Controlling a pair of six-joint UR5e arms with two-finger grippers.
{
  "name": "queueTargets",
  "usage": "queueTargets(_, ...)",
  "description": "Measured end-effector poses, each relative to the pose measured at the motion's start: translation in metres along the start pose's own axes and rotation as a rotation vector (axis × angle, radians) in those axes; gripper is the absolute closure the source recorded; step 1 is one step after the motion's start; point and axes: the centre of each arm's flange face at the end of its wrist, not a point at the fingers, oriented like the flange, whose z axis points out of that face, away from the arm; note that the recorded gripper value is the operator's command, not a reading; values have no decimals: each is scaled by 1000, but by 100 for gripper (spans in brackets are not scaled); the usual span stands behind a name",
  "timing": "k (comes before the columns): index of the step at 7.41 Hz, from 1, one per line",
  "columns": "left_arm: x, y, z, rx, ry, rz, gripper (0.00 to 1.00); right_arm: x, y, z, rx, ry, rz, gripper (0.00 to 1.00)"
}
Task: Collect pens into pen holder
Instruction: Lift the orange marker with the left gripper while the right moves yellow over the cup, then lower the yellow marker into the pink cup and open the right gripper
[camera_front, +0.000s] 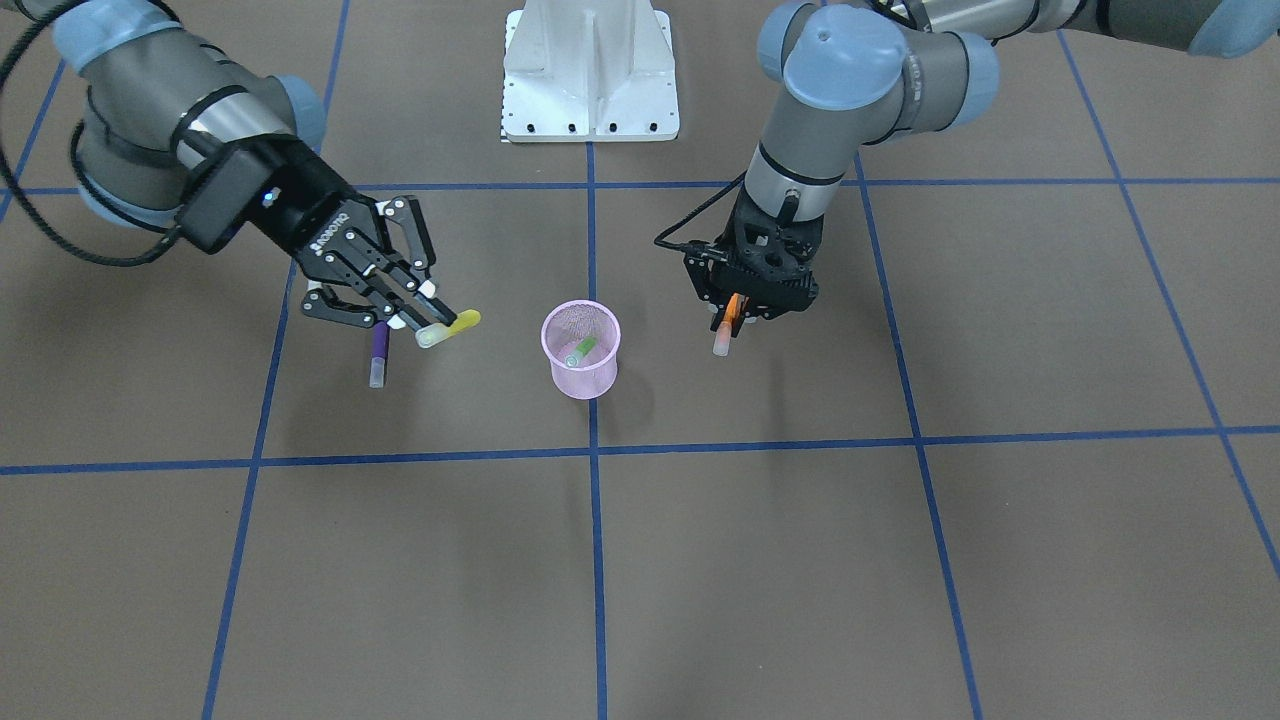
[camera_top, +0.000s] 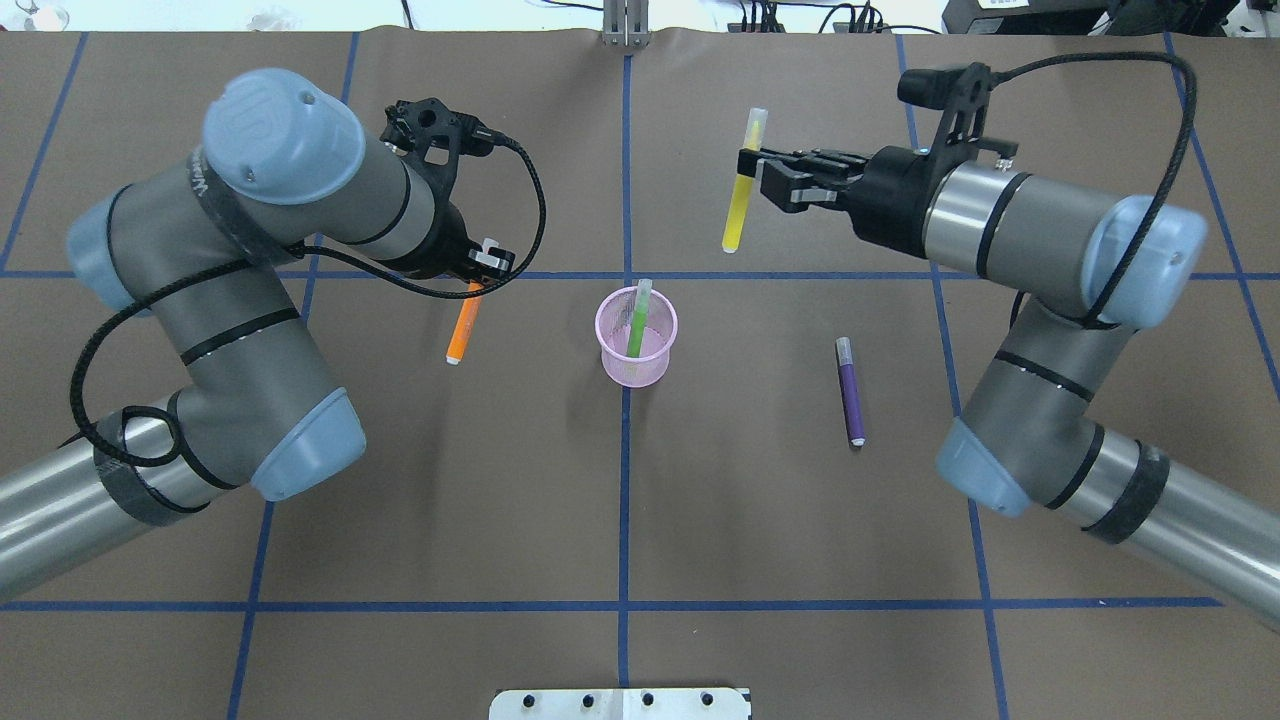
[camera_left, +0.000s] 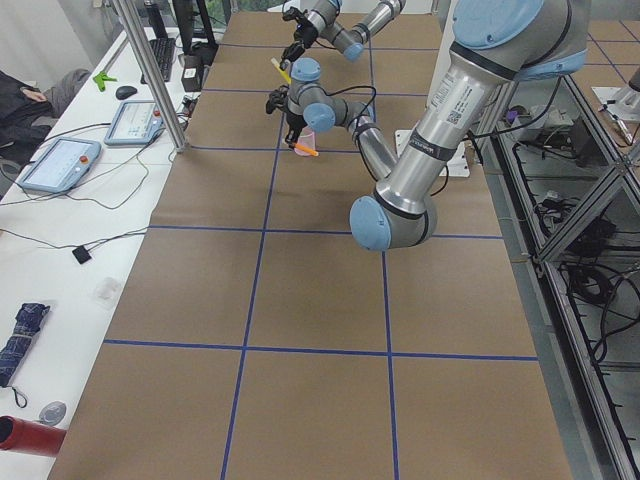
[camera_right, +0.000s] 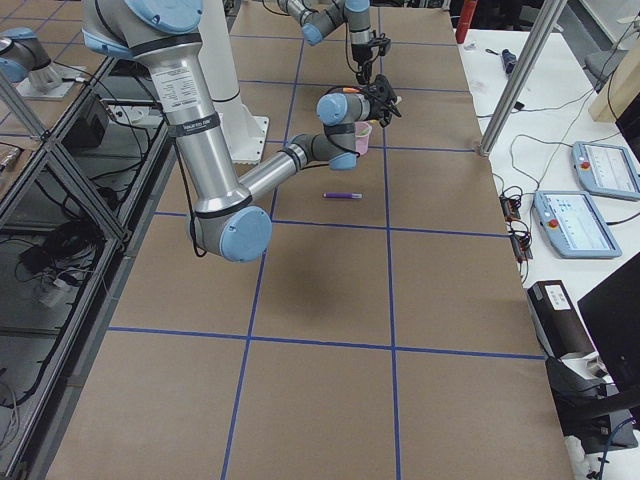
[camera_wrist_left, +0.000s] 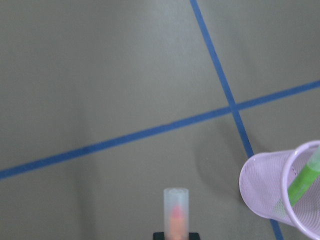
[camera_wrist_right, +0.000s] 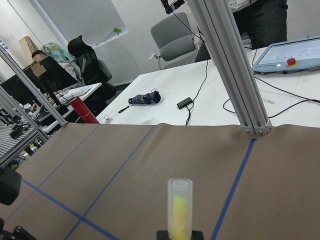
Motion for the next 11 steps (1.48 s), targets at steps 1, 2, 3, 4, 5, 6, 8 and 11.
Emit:
queueTargets(1, -12, -5, -12, 21, -6, 20, 100, -31, 26, 19, 23, 25, -10, 100)
queueTargets(2, -21, -8, -18, 33, -12, 34, 100, -58, 46, 35, 39, 52, -34, 100)
queueTargets(3, -26, -10, -21, 37, -17, 41, 100, -74, 59, 45, 43, 78, -56, 100)
queueTargets(4, -29, -10, -21, 38, -20, 43, 100, -78, 71, 54, 37, 104, -74, 100)
queueTargets(5, -30, -10, -21, 37, -22, 44, 100, -76, 79, 60, 28, 124, -89, 100)
queueTargets(6, -31, -10, -20, 37, -24, 43, 100, -72, 85, 65, 20, 138, -101, 100)
queueTargets(8, -32, -11, -20, 38, -24, 43, 100, -67, 96, 70, 5, 154, -114, 35)
queueTargets(11, -34, -13, -23, 43, -24, 40, 100, -71, 107, 74, 1, 158, -113, 0)
